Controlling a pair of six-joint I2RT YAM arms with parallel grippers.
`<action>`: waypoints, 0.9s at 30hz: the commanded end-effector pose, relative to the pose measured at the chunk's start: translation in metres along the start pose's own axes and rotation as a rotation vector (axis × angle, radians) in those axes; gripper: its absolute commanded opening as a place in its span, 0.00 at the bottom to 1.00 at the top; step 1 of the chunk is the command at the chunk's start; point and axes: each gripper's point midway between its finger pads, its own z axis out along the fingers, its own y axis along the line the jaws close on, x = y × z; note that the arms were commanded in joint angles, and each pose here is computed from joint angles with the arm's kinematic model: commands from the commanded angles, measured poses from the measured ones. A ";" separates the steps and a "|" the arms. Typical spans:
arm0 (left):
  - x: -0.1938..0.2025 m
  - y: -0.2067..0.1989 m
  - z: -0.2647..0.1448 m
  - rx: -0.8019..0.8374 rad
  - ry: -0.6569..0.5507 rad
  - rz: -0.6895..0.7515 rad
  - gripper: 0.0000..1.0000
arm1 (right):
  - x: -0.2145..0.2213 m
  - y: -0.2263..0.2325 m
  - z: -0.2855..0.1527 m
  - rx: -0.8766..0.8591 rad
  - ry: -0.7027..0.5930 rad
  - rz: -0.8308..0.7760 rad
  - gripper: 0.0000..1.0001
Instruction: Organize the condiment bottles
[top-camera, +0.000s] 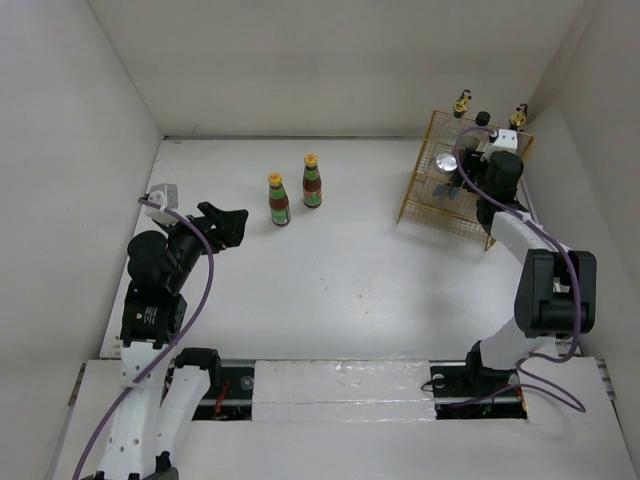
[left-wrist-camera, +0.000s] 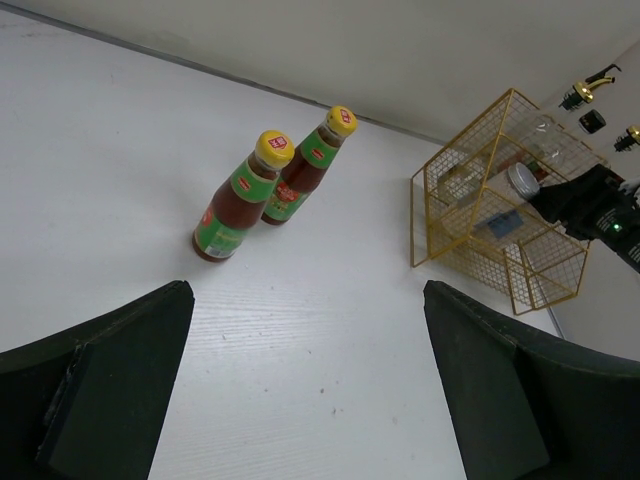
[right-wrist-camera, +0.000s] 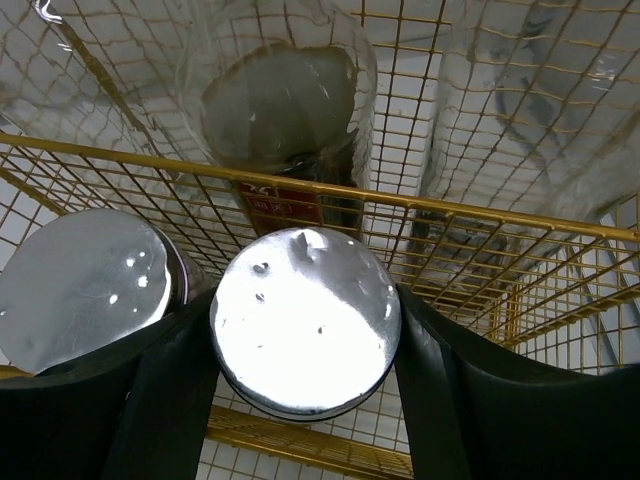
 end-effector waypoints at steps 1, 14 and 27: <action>-0.010 -0.006 0.000 0.031 -0.041 0.017 0.96 | -0.053 -0.004 -0.012 0.031 -0.138 0.046 0.69; -0.012 -0.005 -0.001 0.022 -0.046 0.017 0.97 | -0.143 0.033 -0.084 -0.106 -0.349 0.042 0.66; -0.011 -0.006 -0.001 0.031 -0.041 0.037 0.00 | -0.075 0.301 -0.083 -0.789 -0.231 -0.253 0.79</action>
